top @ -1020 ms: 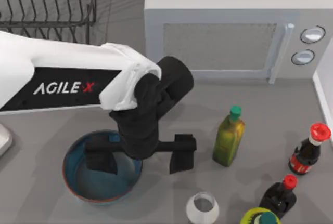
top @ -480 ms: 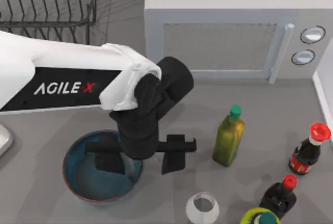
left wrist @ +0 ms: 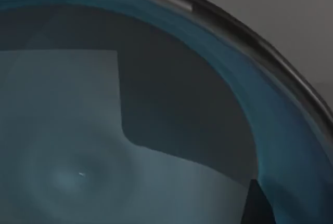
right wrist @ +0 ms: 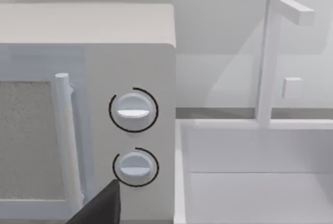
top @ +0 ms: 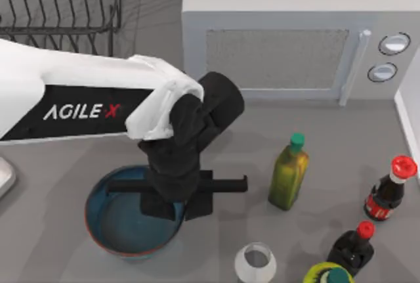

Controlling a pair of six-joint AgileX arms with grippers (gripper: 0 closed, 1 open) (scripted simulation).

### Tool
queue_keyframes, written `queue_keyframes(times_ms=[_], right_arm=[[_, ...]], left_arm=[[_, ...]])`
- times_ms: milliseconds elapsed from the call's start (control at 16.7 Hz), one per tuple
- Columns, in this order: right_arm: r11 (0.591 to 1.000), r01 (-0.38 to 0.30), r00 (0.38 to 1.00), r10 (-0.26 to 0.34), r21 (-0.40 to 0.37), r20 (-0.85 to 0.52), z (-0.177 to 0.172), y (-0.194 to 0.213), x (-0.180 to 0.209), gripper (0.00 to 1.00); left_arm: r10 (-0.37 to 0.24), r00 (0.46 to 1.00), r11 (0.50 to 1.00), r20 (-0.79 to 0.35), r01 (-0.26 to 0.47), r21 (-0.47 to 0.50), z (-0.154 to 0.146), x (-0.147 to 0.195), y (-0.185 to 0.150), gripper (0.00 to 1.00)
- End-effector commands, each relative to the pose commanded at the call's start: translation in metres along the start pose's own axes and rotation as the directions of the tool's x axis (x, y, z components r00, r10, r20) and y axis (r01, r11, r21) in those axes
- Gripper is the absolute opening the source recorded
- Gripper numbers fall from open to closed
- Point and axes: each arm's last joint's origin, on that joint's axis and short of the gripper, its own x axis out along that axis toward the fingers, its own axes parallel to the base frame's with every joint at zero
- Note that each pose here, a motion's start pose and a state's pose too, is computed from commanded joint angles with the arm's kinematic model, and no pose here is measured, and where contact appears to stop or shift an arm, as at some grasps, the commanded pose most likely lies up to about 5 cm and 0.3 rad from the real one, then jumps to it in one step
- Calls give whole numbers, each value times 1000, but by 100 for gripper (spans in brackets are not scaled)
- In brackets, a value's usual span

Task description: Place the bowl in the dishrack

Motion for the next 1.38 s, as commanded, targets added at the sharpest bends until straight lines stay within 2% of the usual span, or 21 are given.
queue_keyframes(times_ms=[540,720,840,1020,1200,1380], right_arm=[[1000,0,1000,0,0,0,0,0,0,100],[1000,0,1000,0,0,0,0,0,0,100],[1000,0,1000,0,0,0,0,0,0,100],[1000,0,1000,0,0,0,0,0,0,100],[1000,0,1000,0,0,0,0,0,0,100],[1000,0,1000,0,0,0,0,0,0,100]], left_arm=[[-1,1000,1000,1,1,1,0,-1,0,0],[2,1000,1000,-3,-2,6,4,-16,-6,0],[5,1000,1000,-5,-5,8,9,-38,-12,0],[16,1000,1000,-14,-15,6,14,-91,-18,0],[22,1000,1000,-22,-22,4,11,-146,-13,0],[6,1000,1000,-7,-6,1,4,-187,-4,0]])
